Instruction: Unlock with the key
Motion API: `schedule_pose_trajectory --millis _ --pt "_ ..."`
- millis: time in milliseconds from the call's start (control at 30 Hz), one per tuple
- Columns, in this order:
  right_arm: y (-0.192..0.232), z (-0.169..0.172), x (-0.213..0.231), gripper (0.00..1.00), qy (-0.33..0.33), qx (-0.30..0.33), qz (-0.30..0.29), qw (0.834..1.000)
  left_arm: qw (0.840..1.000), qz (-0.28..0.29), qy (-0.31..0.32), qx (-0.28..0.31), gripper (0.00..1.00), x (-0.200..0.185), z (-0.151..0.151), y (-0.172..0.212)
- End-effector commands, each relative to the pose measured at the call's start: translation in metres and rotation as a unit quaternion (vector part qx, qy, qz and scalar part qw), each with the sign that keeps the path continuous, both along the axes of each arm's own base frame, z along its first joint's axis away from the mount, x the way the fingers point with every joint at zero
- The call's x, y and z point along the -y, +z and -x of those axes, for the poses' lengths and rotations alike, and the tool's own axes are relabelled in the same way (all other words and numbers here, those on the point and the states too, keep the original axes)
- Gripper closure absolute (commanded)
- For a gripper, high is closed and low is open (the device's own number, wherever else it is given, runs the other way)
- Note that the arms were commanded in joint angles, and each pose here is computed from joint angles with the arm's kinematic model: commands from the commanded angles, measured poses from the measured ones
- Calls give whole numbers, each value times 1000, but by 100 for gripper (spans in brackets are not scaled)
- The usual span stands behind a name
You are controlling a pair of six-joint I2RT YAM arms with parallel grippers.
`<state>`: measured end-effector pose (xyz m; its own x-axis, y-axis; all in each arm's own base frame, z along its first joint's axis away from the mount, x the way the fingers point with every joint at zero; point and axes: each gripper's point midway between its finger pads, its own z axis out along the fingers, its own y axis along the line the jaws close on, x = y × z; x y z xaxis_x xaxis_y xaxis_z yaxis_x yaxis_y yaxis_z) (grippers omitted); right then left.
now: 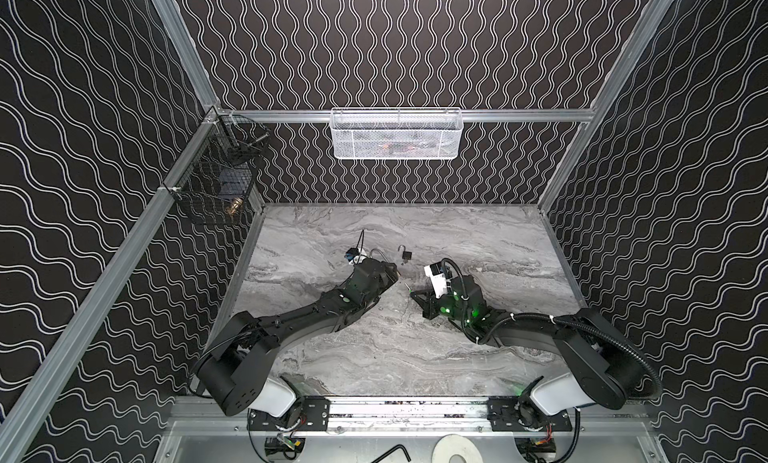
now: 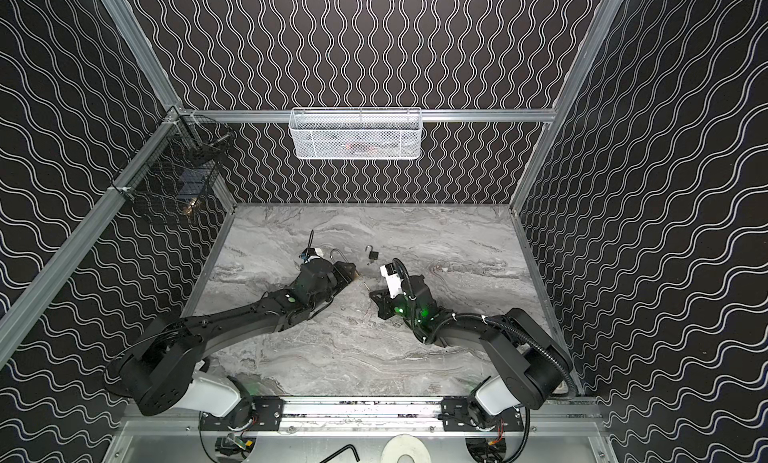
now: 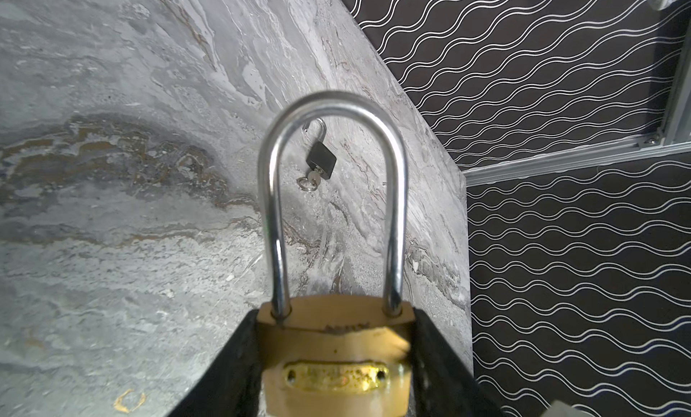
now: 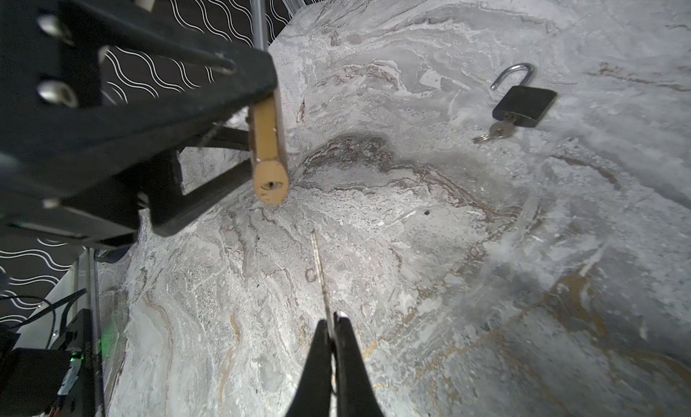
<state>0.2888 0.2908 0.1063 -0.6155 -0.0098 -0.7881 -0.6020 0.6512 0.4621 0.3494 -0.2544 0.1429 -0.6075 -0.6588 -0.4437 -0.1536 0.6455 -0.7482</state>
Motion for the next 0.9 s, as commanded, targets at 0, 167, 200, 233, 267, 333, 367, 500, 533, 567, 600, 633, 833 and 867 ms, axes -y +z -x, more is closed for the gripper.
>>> schedule_pose_trajectory --millis 0,167,200,233,267,333,367,500,533,567,600,633,833,867 --pt "6 0 -5 100 9 7 -7 1000 999 23 -7 35 66 12 -8 16" --pt "4 0 -7 100 13 4 -6 1000 999 30 -13 35 67 21 -9 11" --pt "4 1 -7 100 14 3 -6 1000 999 31 -12 37 67 22 -10 11" --pt "4 1 -8 100 16 2 -7 1000 999 31 -14 35 67 23 -10 11" --pt "4 1 -8 100 16 1 -7 1000 999 29 -16 33 67 24 -9 10" --pt "3 1 -9 100 16 -1 -6 1000 999 31 -17 35 67 26 -10 10" --pt "2 0 -9 100 16 -2 -5 1000 999 32 -16 36 67 26 -9 10" --pt "1 -1 -9 100 14 -3 -3 1000 999 33 -19 35 67 28 -10 11" --pt "1 -1 -9 100 14 -3 -3 1000 999 32 -20 35 67 28 -10 10" --pt "0 -1 -10 100 15 -4 -3 1000 999 32 -20 35 67 28 -10 10" --pt "0 -1 -10 100 15 -4 -3 1000 999 32 -20 34 67 28 -10 10" --pt "0 -1 -10 100 15 -4 -3 1000 999 32 -20 34 67 28 -10 9" --pt "0 -3 -10 100 11 -6 -4 1000 999 36 -24 33 67 30 -9 8" --pt "-1 -3 -10 100 11 -7 -3 1000 999 36 -24 33 67 30 -9 8"
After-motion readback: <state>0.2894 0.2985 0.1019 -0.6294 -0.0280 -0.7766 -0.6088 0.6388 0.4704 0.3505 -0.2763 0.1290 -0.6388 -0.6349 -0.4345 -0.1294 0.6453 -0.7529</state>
